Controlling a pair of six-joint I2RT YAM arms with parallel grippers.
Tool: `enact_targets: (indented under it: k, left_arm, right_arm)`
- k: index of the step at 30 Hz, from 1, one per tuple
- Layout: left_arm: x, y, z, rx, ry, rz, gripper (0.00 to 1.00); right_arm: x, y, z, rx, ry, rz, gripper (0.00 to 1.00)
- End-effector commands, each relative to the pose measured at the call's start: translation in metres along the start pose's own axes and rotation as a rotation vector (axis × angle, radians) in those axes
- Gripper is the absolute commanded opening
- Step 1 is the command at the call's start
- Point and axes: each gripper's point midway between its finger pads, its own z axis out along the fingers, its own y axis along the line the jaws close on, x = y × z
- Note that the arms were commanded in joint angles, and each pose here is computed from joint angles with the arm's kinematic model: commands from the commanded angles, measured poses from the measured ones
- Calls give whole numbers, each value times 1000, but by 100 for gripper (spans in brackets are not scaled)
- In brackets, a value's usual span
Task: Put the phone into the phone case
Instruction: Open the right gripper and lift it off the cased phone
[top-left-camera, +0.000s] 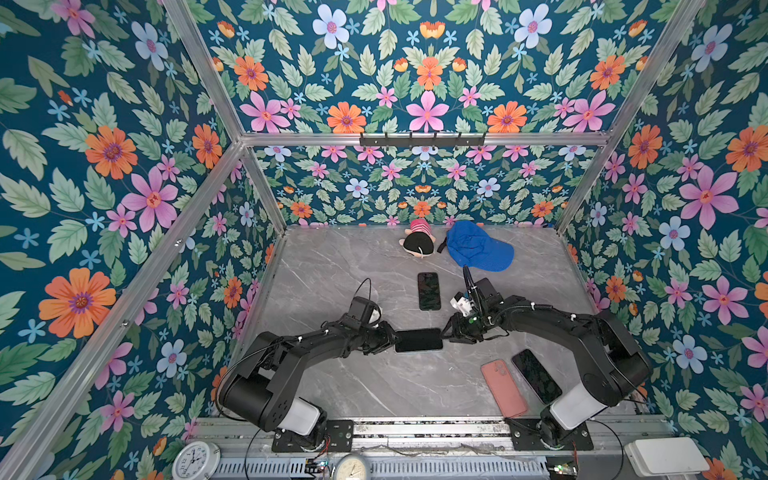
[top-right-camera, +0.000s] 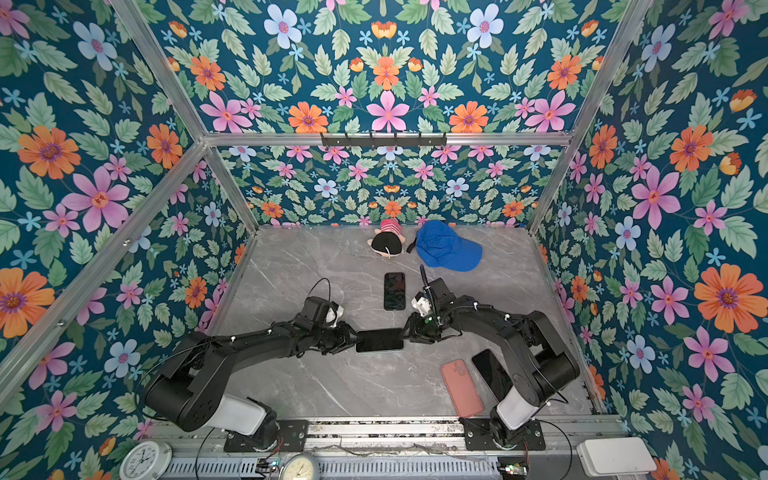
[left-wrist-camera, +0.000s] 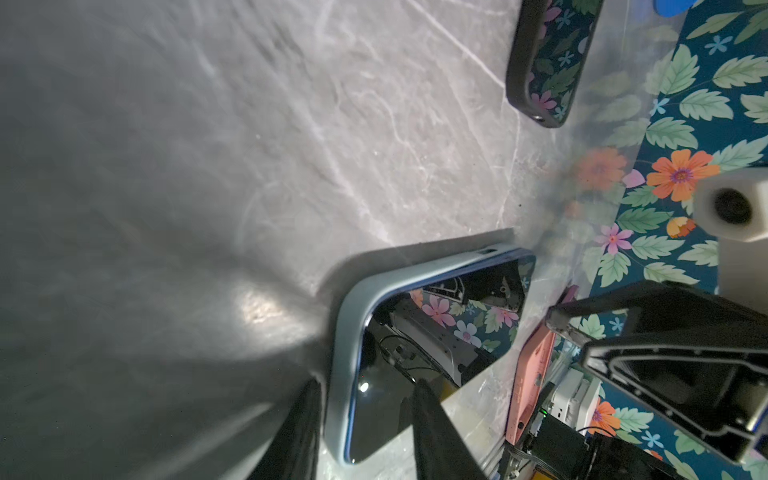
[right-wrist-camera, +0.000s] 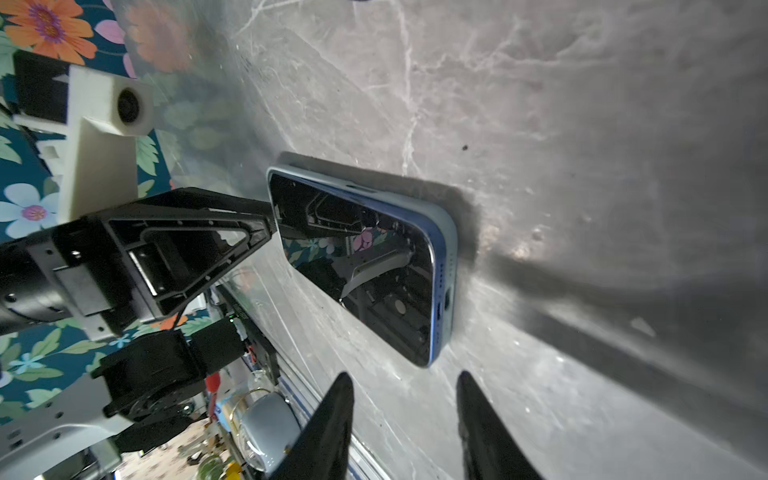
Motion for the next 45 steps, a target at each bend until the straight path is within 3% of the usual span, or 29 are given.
enact_targets:
  k: [1, 15, 27, 45]
  left_arm:
    - [5, 15, -1, -80, 15, -18, 34]
    - [4, 18, 2, -117, 33, -12, 18]
    - [0, 12, 2, -117, 32, 8, 19]
    - [-21, 4, 12, -151, 31, 72, 20]
  right_arm:
    - [3, -14, -1, 103, -9, 7, 39]
    - [3, -7, 8, 115, 10, -14, 34]
    - [1, -6, 18, 128, 32, -21, 29]
    - [-3, -5, 19, 139, 30, -27, 29]
